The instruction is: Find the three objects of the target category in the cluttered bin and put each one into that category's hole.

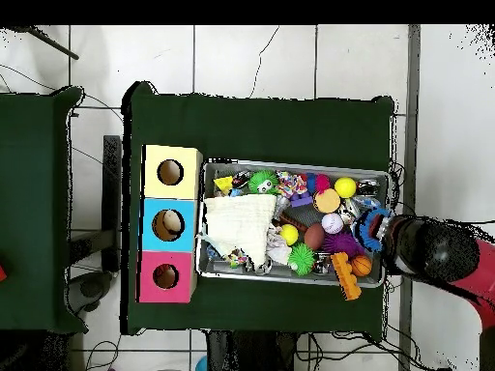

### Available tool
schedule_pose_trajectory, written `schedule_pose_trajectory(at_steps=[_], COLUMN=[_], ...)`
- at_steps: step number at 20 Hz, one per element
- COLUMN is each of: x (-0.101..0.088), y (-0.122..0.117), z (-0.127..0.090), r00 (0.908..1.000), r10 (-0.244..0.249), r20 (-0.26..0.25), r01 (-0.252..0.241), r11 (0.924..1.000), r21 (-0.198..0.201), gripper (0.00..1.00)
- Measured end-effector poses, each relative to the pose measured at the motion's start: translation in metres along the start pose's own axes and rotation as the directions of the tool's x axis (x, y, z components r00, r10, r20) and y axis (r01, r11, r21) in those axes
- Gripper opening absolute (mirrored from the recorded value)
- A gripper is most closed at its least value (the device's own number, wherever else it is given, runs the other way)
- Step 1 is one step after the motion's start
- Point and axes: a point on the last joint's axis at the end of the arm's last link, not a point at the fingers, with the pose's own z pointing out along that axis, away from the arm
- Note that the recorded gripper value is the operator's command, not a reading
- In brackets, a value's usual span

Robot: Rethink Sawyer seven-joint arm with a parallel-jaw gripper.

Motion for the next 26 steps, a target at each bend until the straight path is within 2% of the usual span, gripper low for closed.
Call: schedule_pose_trajectory(at_steps=[3, 4, 22, 26], x=[-0.002, -0.003, -0.011, -0.012], y=[0.008, 0.015, 0.049, 0.066], z=[0.001, 0.001, -0.005, -0.006], r00=[0.9995, 0.9986, 0.9936, 0.9903], r10=[-0.030, -0.052, -0.110, -0.136], r20=[0.005, 0.009, 0.026, 0.028], r01=[0.030, 0.052, 0.110, 0.136], r11=[0.9995, 0.9986, 0.9939, 0.9907], r21=[0.004, 0.005, -0.001, -0.002], gripper=[0.00, 1.00, 1.00, 1.00])
